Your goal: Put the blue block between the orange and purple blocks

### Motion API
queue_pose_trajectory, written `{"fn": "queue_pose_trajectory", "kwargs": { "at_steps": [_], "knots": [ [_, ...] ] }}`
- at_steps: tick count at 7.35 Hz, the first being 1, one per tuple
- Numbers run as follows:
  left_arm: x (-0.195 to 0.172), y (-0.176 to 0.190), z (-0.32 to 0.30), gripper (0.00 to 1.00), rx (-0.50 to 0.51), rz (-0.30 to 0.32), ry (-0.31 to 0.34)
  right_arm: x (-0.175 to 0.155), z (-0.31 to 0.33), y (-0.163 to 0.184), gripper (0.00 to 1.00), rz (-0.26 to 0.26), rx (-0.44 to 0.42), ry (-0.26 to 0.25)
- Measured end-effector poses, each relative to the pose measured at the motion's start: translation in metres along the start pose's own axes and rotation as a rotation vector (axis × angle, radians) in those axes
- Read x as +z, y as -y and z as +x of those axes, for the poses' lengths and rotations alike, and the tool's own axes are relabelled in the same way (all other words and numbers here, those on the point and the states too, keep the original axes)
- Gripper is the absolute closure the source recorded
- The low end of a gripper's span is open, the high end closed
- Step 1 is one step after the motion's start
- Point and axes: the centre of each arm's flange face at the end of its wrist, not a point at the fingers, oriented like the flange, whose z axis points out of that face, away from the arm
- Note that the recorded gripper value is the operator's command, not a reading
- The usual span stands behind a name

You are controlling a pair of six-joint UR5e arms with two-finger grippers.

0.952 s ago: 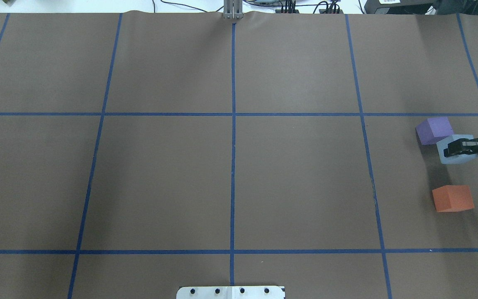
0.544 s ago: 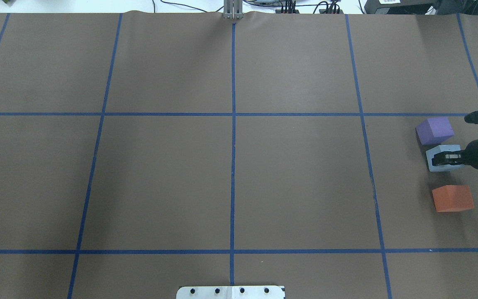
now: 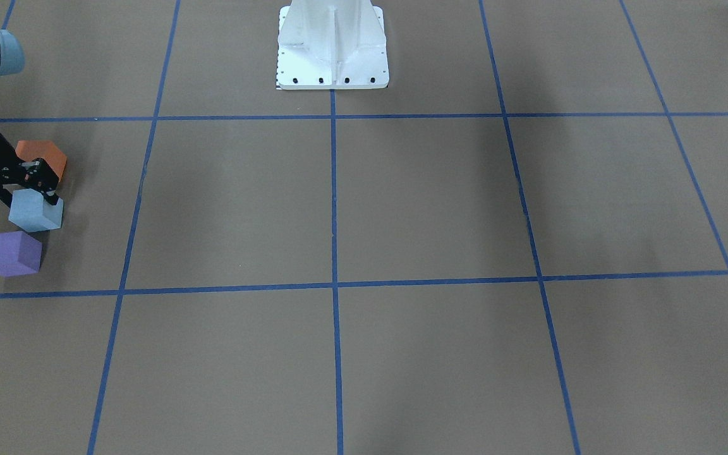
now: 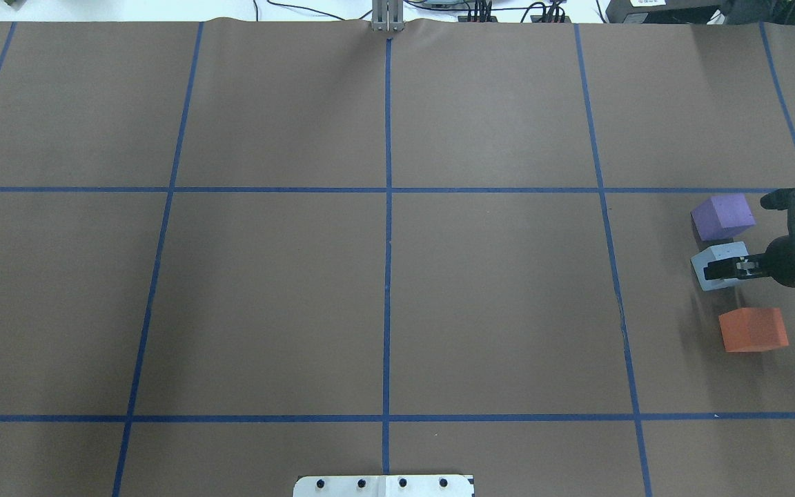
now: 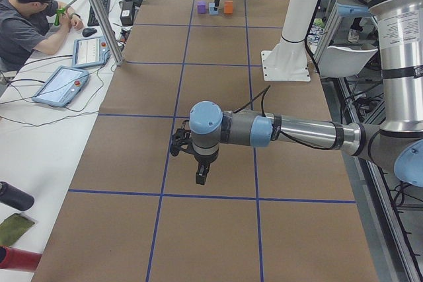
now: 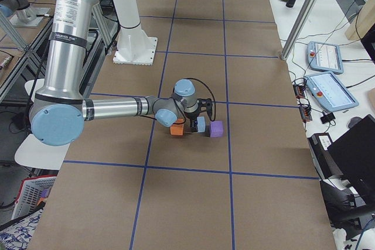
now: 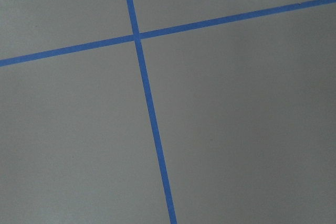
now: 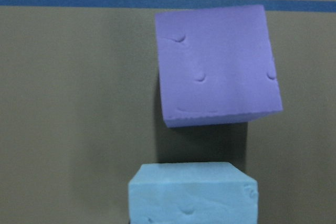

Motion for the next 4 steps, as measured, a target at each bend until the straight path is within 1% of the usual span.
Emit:
{"fn": "queue_pose_trajectory", "kwargs": {
  "at_steps": [1,2,3,4],
  "knots": [
    [0.0,0.0,0.0,0.0,-0.001,0.0,0.0,-0.016,0.01,0.001,0.0,-0.019,-0.014,0.034],
    [0.0,0.0,-0.001,0.0,-0.001,-0.001,0.0,-0.032,0.026,0.004,0.0,-0.026,-0.03,0.055],
    [0.001,0.0,-0.001,0.0,-0.003,-0.002,0.0,-0.051,0.044,0.012,0.0,-0.029,-0.051,0.057],
    [0.001,0.0,-0.001,0.0,-0.004,-0.002,-0.002,-0.075,0.058,0.023,0.0,-0.038,-0.073,0.037]
  ]
}}
